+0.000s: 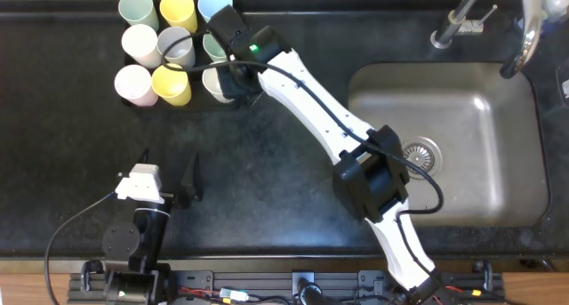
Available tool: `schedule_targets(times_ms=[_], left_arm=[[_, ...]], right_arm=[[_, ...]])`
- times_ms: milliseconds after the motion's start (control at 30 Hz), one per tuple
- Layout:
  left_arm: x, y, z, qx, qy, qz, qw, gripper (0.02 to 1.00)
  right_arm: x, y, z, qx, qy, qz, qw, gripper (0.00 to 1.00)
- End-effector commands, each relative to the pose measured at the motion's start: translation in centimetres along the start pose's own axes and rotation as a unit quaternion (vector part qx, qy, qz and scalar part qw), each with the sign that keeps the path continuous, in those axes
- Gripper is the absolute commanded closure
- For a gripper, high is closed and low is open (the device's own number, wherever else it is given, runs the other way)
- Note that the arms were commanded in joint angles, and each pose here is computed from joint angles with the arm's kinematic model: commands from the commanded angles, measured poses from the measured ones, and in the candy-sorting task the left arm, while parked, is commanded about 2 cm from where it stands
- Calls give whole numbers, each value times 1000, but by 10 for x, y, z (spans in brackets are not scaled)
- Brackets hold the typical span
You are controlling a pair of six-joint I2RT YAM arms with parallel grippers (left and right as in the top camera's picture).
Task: Store Cups
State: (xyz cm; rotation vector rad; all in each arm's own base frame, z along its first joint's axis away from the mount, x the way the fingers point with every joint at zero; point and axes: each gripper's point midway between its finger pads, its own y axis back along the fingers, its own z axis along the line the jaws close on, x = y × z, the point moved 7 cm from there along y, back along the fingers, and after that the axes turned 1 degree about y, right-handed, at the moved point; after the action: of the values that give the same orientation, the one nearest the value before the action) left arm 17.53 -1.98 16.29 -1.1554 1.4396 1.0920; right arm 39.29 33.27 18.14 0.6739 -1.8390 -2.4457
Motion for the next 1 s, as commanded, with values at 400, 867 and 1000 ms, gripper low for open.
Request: schedule_targets(times_ms=[400, 867, 1000], left_arm=[[0, 1, 0, 5, -11, -3, 1000, 18], [0, 1, 0, 5, -11, -3, 1000, 18], [0, 1, 0, 5, -11, -3, 1000, 18]], right_arm=[[4, 290, -120, 54, 38, -257, 964, 47], [155, 323, -165, 130, 44, -436, 890, 5], [187, 314, -163, 132, 56, -496, 856, 5]])
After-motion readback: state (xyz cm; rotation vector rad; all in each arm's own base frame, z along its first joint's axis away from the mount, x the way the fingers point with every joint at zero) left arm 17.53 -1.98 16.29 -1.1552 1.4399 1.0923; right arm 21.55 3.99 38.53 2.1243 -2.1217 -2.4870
